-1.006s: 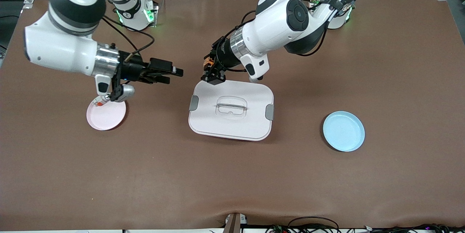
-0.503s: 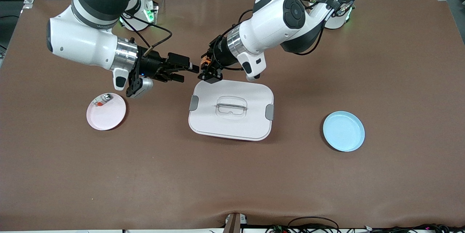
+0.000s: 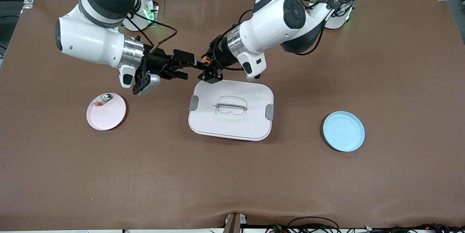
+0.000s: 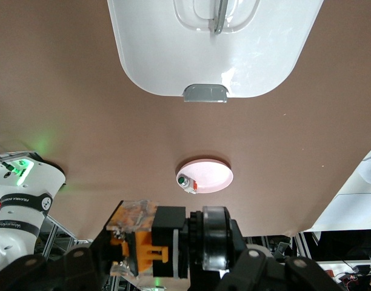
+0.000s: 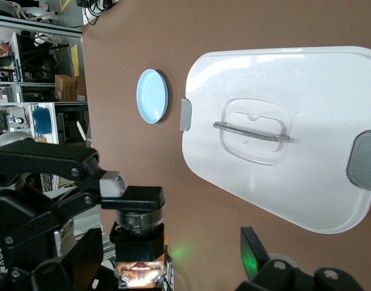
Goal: Transfer orange switch to right arm and place
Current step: 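Hold the switch with the left gripper while the right gripper reaches it, then close the right gripper on the orange switch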
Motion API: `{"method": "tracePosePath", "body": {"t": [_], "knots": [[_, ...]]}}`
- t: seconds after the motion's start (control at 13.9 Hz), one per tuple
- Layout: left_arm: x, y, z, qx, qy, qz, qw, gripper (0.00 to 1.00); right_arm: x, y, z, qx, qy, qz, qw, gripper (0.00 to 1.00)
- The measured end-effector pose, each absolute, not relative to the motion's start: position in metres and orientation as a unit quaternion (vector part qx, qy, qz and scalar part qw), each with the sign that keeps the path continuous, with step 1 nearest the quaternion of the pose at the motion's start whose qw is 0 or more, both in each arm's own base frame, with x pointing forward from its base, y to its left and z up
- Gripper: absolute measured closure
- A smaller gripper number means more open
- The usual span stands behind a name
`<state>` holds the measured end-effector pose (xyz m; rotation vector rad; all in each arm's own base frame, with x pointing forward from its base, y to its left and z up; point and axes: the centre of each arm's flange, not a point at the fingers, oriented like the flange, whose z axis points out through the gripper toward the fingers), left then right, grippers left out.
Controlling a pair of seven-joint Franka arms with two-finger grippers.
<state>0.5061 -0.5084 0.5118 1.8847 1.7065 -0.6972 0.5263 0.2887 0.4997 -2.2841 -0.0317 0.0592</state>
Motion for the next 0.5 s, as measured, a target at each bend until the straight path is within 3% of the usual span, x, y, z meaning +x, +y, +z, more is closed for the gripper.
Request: {"method": "tracePosePath", "body": {"t": [0.5], "knots": [[0.508, -0.507, 0.512, 0.691, 0.628, -0.255, 0.251, 0.28, 0.514, 0.310, 0.504, -0.910, -0.032, 0.004, 0.414, 0.00]]}}
